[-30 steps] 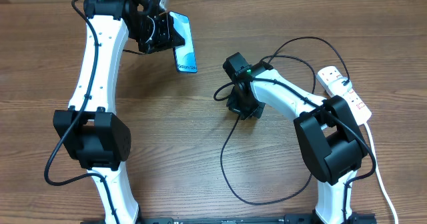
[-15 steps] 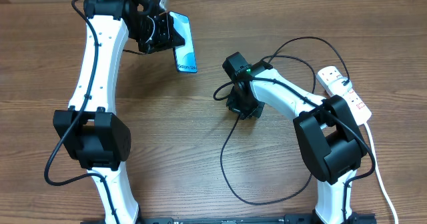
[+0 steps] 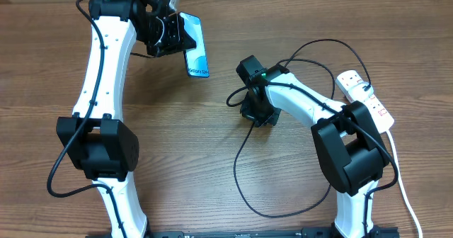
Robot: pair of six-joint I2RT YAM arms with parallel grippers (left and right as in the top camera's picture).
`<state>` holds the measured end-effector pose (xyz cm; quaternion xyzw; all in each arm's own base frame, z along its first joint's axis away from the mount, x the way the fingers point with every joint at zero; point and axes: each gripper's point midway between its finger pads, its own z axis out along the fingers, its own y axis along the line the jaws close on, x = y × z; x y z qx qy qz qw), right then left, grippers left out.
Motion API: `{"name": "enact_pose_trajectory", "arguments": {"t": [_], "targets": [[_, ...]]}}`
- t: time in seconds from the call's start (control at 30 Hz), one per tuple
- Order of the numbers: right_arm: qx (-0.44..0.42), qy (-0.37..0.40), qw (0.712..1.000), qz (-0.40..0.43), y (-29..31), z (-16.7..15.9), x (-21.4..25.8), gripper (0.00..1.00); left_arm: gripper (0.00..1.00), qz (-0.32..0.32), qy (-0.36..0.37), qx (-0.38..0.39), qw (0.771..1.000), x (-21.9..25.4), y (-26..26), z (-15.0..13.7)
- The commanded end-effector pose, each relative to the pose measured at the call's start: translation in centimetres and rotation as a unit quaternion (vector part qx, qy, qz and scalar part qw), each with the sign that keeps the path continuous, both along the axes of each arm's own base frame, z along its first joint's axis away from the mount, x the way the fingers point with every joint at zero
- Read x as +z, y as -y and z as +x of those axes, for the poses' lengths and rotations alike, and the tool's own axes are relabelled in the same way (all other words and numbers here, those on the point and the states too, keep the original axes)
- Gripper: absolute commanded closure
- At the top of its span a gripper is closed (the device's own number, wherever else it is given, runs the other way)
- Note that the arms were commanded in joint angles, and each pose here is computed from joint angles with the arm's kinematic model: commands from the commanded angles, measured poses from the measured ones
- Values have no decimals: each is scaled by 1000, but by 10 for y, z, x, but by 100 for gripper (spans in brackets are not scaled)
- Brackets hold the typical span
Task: Plug charger to phone and switch on socket
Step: 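Close the right gripper on the USB-C plug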
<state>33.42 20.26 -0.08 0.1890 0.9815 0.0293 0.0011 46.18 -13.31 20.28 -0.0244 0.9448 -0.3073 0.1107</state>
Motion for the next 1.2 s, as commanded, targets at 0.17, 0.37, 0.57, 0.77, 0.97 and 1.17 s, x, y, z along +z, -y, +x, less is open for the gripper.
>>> {"name": "enact_pose_trajectory", "arguments": {"t": [0.17, 0.37, 0.57, 0.77, 0.97, 1.17], "targets": [[5, -33, 999, -7, -1, -12, -23, 92, 96, -9, 14, 2, 1000, 14, 1, 0], [5, -34, 999, -7, -1, -13, -23, 85, 96, -9, 14, 2, 1000, 14, 1, 0], [4, -38, 999, -9, 0, -15, -23, 83, 96, -9, 14, 2, 1000, 14, 1, 0], [4, -39, 999, -9, 0, -15, -23, 92, 96, -9, 14, 2, 1000, 14, 1, 0], [9, -31, 999, -4, -3, -10, -20, 96, 96, -9, 14, 2, 1000, 14, 1, 1], [69, -4, 997, 29, -19, 9, 3, 96, 96, -68, 35, -43, 996, 29, 19, -3]]}}
